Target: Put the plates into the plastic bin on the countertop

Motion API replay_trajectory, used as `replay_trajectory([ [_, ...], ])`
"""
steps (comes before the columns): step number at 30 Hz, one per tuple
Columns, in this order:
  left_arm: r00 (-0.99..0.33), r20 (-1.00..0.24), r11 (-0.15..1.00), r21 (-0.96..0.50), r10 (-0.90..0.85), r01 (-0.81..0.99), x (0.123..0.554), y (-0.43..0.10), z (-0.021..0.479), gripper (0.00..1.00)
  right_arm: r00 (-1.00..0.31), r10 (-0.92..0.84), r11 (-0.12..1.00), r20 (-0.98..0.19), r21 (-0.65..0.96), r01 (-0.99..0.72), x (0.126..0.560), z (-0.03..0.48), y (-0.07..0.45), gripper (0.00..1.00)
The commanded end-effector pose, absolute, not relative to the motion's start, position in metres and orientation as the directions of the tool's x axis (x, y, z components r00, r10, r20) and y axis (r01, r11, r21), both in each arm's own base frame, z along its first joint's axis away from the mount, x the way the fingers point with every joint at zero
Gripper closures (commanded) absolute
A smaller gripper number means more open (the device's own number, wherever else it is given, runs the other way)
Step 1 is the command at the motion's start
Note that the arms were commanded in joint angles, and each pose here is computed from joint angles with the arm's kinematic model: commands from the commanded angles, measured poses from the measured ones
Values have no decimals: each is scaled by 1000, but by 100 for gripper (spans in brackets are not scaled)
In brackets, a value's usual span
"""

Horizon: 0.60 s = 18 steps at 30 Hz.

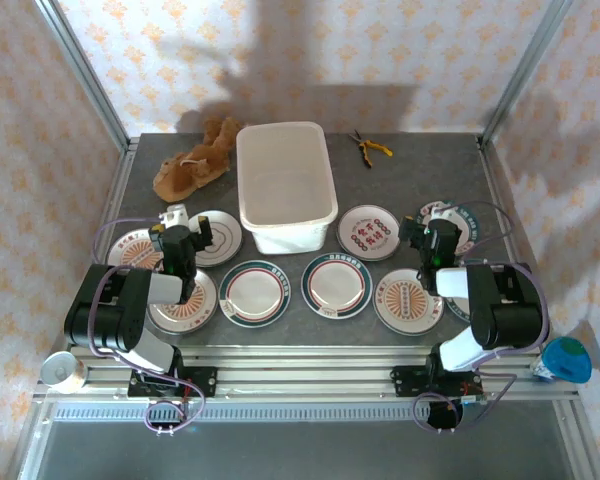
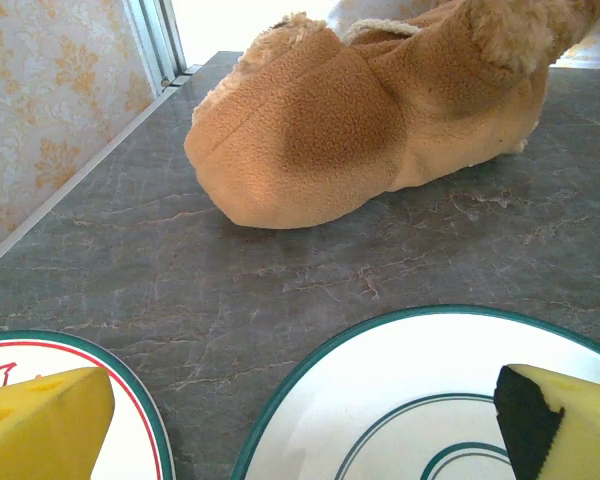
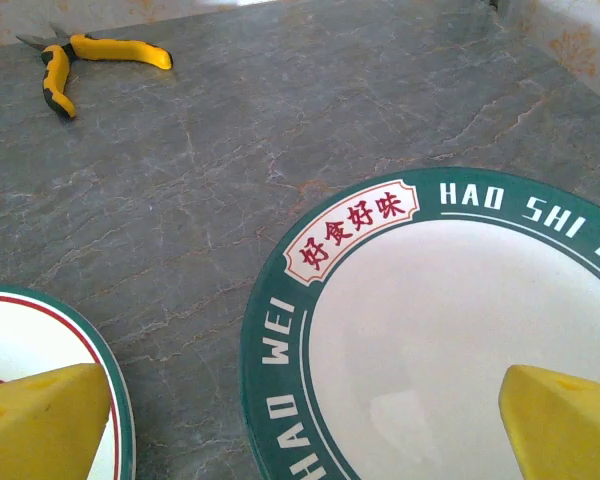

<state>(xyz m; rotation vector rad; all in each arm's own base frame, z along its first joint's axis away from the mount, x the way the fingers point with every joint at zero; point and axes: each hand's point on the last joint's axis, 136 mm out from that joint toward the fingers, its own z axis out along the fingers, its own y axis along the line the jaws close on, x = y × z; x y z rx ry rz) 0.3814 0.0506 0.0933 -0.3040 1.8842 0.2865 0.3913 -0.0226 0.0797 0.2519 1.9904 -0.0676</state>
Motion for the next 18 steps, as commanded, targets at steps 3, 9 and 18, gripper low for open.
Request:
replay_trajectory([
  [3,-291,-955,930,52,-60,-363,385,55,102,0,-376,143,977,-916,70,201,396,89,-21,1],
  [9,-301,-952,942,54,-52,-332,387,50,101,1,-379,151,973,-913,69,220,396,88,-24,1],
  [18,-302,-952,944,50,-54,-327,388,50,101,0,-381,150,973,-912,69,219,396,88,-24,1],
])
